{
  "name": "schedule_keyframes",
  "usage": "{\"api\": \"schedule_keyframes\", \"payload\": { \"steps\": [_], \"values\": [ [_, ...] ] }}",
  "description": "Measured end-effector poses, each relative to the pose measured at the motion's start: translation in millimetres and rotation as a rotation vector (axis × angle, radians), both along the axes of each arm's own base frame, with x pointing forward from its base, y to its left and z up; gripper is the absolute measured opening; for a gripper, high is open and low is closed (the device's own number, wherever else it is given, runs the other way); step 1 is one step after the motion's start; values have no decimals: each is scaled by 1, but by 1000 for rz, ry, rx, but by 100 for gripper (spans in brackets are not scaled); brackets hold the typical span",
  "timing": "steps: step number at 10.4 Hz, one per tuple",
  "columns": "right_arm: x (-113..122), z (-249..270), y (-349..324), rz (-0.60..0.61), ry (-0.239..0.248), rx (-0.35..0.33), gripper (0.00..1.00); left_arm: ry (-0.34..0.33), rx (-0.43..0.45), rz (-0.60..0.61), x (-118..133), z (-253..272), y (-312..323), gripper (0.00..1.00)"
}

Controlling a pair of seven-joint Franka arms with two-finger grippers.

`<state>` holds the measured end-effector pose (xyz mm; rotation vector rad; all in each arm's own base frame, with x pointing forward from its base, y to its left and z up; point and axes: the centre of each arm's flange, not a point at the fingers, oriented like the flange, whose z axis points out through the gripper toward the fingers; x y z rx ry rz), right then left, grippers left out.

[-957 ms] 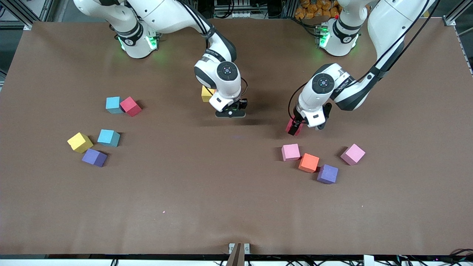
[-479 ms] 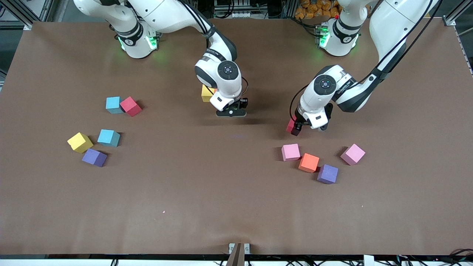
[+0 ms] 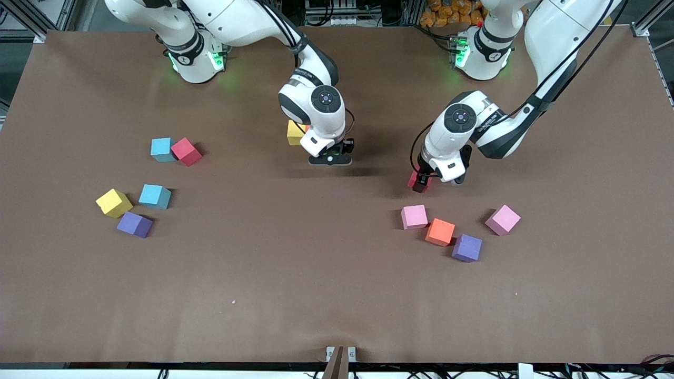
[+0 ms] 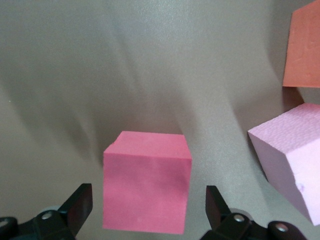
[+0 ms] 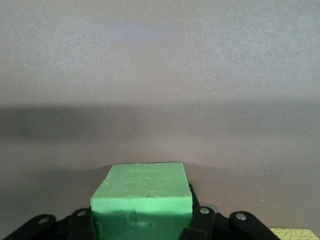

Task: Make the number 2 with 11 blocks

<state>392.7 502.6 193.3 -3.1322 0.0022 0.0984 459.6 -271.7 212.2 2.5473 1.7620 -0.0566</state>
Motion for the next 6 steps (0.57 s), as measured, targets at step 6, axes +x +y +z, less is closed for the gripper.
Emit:
{"api": "schedule_keyframes", "payload": {
  "steps": [6],
  "values": [
    [8,12,4,-8,-17,15,100,0,-3,9,3,0,3,63]
  ]
}}
